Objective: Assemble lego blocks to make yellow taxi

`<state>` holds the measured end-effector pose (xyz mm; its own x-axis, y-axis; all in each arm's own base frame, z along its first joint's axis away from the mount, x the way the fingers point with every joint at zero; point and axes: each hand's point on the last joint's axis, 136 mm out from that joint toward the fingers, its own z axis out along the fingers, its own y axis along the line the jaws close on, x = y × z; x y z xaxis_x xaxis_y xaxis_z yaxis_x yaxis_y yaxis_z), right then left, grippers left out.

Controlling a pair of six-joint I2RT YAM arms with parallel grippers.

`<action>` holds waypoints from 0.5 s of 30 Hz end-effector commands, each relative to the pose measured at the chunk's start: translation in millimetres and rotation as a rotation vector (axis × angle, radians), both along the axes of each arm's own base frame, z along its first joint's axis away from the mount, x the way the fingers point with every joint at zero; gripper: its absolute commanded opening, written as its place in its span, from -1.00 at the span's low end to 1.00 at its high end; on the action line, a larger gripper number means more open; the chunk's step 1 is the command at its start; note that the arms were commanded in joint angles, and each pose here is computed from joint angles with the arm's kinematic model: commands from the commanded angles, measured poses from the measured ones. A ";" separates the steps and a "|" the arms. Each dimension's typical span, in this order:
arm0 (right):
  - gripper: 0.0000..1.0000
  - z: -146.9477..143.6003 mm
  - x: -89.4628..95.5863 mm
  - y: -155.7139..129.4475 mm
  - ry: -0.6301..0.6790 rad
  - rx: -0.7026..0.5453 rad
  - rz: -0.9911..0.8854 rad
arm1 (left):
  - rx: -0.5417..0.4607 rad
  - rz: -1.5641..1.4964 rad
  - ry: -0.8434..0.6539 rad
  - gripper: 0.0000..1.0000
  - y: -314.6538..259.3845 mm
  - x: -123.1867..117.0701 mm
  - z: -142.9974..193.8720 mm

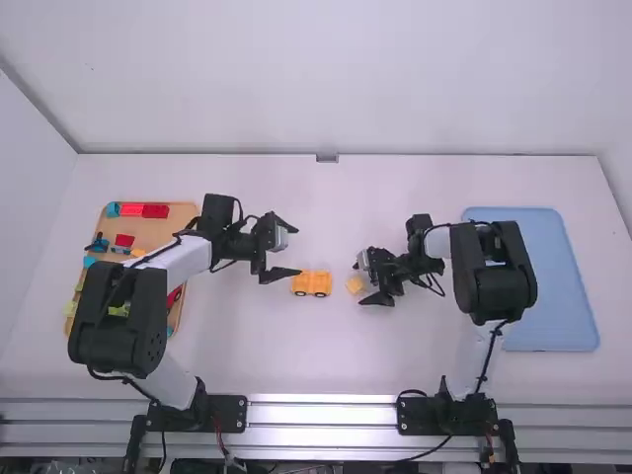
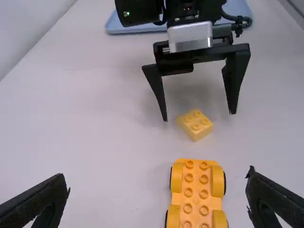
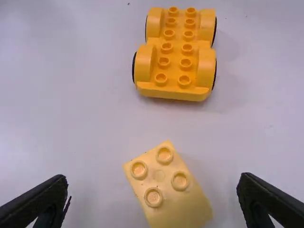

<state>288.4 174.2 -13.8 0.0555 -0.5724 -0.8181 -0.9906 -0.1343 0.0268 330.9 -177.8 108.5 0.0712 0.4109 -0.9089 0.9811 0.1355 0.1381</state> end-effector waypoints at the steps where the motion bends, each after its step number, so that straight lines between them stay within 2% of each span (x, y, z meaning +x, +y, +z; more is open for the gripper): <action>1: 0.85 -5.2 3.1 4.8 0.027 -0.002 -0.011 | -0.054 -0.052 0.016 0.98 -7.6 -11.0 4.3; 6: 0.70 -11.0 2.7 4.5 0.013 -0.033 0.004 | -0.059 -0.065 0.009 0.98 -8.2 -13.5 4.9; 8: 0.69 -11.4 1.8 4.6 0.012 -0.032 0.006 | -0.059 -0.063 0.012 0.98 -7.6 -13.6 4.7; 12: 0.38 -17.9 2.2 3.3 0.008 -0.054 -0.010 | -0.059 -0.061 0.013 0.98 -6.9 -13.4 4.6; 15: 0.26 -20.2 0.5 2.9 0.020 -0.053 -0.024 | -0.059 -0.063 0.015 0.98 -7.4 -13.8 4.4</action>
